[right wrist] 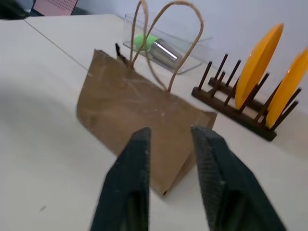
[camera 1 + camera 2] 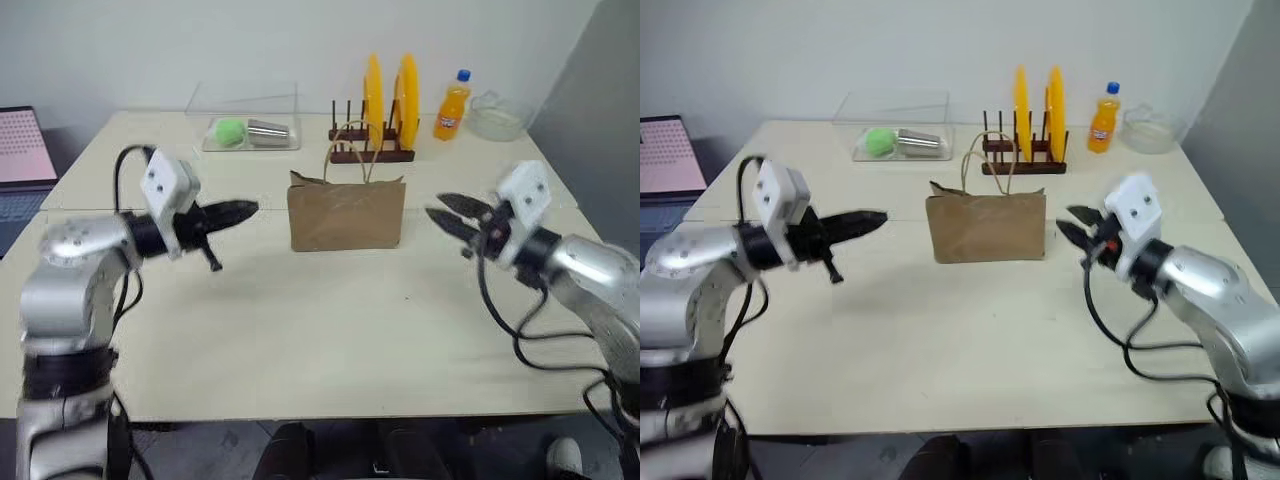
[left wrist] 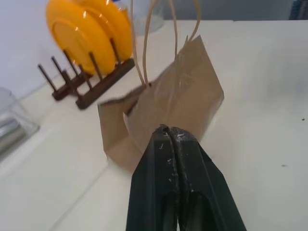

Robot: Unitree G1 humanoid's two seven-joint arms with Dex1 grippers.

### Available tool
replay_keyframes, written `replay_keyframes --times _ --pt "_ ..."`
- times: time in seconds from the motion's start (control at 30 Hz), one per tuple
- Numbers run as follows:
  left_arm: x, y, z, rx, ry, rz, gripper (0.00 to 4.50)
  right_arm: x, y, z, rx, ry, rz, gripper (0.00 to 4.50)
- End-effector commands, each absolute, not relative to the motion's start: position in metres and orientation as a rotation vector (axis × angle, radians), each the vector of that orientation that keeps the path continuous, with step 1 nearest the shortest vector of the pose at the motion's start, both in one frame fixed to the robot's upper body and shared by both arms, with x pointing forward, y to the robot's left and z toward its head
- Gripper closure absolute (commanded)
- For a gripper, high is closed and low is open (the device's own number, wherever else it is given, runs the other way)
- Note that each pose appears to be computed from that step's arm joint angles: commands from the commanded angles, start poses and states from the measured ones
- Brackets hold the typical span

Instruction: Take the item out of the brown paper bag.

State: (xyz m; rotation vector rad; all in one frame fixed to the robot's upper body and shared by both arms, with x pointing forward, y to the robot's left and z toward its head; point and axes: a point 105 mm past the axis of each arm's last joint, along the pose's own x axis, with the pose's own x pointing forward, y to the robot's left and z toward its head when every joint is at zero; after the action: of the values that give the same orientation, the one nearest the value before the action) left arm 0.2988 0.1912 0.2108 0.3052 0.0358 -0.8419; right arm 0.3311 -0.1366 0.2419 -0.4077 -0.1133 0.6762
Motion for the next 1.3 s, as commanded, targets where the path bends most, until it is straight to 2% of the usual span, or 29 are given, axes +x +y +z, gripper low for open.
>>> replay_keyframes --times 0.03,0.17,0.33,0.53,0.7,1.0,1.3 --pt "0.276 0.183 0.212 0.272 0.016 -0.816 4.50 0.361 -0.137 0.256 -0.501 -0.152 0.659 4.46" --pt "0.259 0.179 0.196 0.204 0.052 -0.805 4.50 0.403 -0.127 0.274 -0.558 -0.151 0.656 4.46" --pt "0.247 0.172 0.187 0.178 0.073 -0.809 4.50 0.440 -0.115 0.265 -0.732 -0.042 0.696 4.46" --pt "0.240 0.167 0.184 0.179 0.104 -0.847 4.50 0.466 -0.096 0.259 -0.889 0.057 0.701 4.46" --pt "0.239 0.162 0.183 0.195 0.116 -0.881 4.50 0.465 -0.079 0.251 -0.937 0.114 0.770 4.46" --pt "0.238 0.164 0.180 0.208 0.131 -0.895 4.50 0.450 -0.077 0.232 -0.967 0.210 0.955 4.46" --pt "0.228 0.162 0.172 0.205 0.168 -0.953 4.50 0.421 -0.082 0.230 -0.968 0.221 1.198 4.46"
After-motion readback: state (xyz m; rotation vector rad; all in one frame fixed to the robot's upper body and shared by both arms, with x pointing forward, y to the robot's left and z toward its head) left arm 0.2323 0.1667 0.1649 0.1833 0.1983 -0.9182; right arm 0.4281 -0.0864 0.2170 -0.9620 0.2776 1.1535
